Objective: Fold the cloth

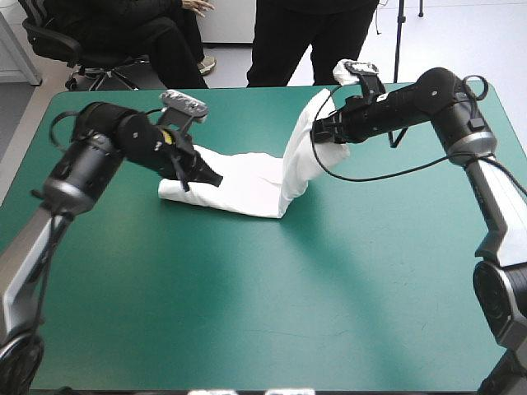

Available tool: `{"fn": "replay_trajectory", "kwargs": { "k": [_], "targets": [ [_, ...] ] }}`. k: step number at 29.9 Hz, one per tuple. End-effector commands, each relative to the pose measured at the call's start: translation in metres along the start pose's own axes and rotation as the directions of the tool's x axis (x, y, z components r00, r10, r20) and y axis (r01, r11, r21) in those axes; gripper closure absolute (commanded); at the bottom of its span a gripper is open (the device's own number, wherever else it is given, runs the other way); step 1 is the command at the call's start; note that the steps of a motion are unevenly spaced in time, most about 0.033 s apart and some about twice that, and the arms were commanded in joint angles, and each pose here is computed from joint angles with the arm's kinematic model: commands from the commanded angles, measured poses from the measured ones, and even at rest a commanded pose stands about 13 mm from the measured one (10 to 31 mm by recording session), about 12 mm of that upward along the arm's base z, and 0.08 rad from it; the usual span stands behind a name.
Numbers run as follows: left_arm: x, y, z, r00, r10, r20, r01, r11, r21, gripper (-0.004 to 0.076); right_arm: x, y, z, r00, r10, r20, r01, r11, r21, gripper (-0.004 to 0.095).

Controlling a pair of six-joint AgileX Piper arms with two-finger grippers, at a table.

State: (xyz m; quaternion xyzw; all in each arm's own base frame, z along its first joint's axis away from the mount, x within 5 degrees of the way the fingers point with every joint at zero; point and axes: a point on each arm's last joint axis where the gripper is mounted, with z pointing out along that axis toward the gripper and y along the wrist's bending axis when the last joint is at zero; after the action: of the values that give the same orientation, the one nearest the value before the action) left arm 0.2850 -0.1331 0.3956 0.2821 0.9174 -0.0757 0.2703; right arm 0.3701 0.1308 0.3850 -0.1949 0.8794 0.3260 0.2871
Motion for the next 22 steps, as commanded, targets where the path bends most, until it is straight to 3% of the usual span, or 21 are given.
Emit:
{"fn": "replay_trajectory", "kwargs": {
  "k": [1, 8, 15, 17, 22],
  "targets": [
    [0.035, -0.001, -0.047, 0.998, -0.016, 0.062, 0.017, 0.999, -0.027, 0.0741, -0.014, 0.032, -0.004, 0.99, -0.056, 0.126, 0.063, 0.997, -0.051, 0.0924],
    [0.102, -0.018, -0.088, 0.997, -0.032, 0.074, 0.033, 0.999, -0.017, 0.0741, -0.016, 0.056, 0.066, 0.988, -0.095, 0.123, 0.107, 0.989, -0.098, 0.0924],
    [0.124, -0.025, -0.119, 0.989, -0.034, 0.145, 0.038, 0.999, -0.027, 0.0741, -0.025, 0.081, 0.137, 0.991, -0.107, 0.086, 0.12, 0.978, -0.171, 0.0886],
    [0.125, -0.026, -0.12, 0.987, -0.058, 0.147, 0.062, 0.998, -0.023, 0.0741, -0.026, 0.089, 0.146, 0.99, -0.126, 0.07, 0.138, 0.972, -0.191, 0.0782],
    [0.124, -0.029, -0.12, 0.985, -0.087, 0.152, 0.087, 0.996, 0.011, 0.0741, -0.024, 0.096, 0.156, 0.988, -0.154, 0.003, 0.151, 0.963, -0.223, 0.0306]
  ]
}}
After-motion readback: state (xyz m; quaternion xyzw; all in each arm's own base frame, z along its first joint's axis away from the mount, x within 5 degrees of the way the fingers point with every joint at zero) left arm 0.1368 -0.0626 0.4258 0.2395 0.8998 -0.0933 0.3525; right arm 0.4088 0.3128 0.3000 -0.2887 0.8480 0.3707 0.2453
